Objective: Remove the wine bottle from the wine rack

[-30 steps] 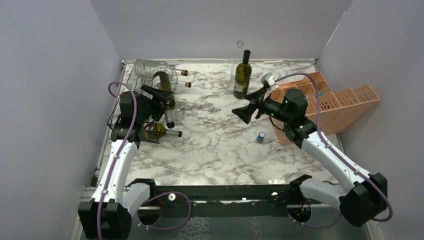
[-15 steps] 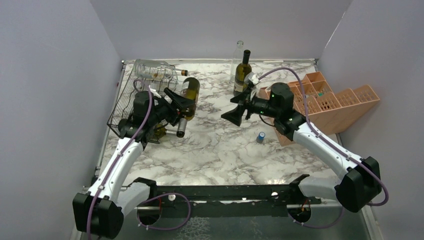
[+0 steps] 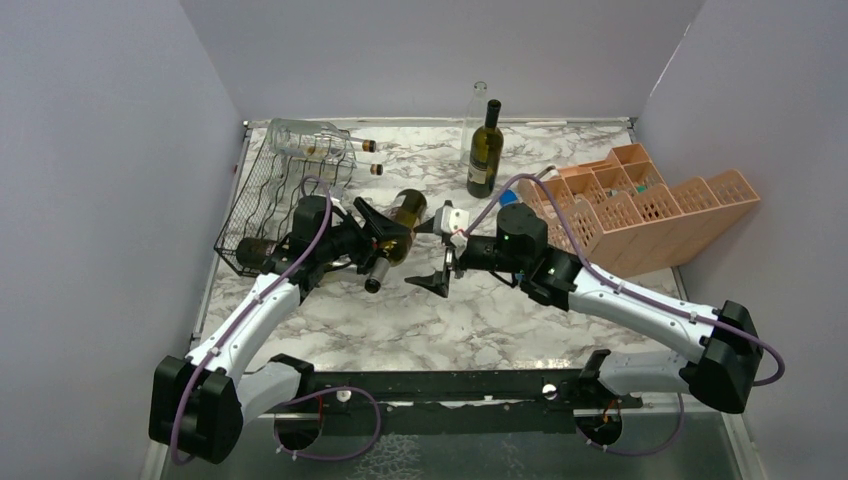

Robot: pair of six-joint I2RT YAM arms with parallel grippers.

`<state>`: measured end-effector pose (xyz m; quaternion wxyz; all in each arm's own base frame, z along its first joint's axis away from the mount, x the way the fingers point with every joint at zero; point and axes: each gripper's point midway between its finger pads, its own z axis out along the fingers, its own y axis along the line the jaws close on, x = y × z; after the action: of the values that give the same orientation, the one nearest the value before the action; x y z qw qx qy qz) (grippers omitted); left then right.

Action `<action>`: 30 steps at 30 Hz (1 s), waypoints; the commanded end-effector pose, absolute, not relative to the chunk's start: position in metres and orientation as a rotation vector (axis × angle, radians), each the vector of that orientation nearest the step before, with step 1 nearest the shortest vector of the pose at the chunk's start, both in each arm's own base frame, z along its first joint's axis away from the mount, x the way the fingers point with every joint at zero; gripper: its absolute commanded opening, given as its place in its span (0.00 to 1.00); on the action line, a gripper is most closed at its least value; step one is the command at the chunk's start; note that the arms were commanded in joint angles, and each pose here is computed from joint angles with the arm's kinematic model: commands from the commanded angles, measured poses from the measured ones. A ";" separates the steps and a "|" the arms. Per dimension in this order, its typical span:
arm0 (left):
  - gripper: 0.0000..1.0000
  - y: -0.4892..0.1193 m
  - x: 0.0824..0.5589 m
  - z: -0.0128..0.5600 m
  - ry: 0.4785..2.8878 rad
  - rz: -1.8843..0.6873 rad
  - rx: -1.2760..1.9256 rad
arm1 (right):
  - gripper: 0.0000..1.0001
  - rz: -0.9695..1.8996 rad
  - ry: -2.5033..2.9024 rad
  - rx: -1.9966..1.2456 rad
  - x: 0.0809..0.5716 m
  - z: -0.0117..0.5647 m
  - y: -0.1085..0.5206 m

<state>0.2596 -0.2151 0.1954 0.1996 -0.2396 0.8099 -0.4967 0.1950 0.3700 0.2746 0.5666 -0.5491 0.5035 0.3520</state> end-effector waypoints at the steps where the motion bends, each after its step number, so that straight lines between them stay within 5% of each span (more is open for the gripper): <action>1: 0.52 -0.228 0.260 0.225 2.163 -1.504 -0.537 | 1.00 0.721 0.952 -1.393 0.190 0.290 0.379; 30: 0.51 -0.237 0.239 0.204 2.245 -1.549 -0.577 | 0.63 0.421 0.696 -1.680 0.160 0.222 0.435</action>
<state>0.2404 -0.2293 0.1768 0.1610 -0.2314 0.8174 -0.5024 0.1521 0.4296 0.2230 0.5785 -0.7226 0.3090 0.2182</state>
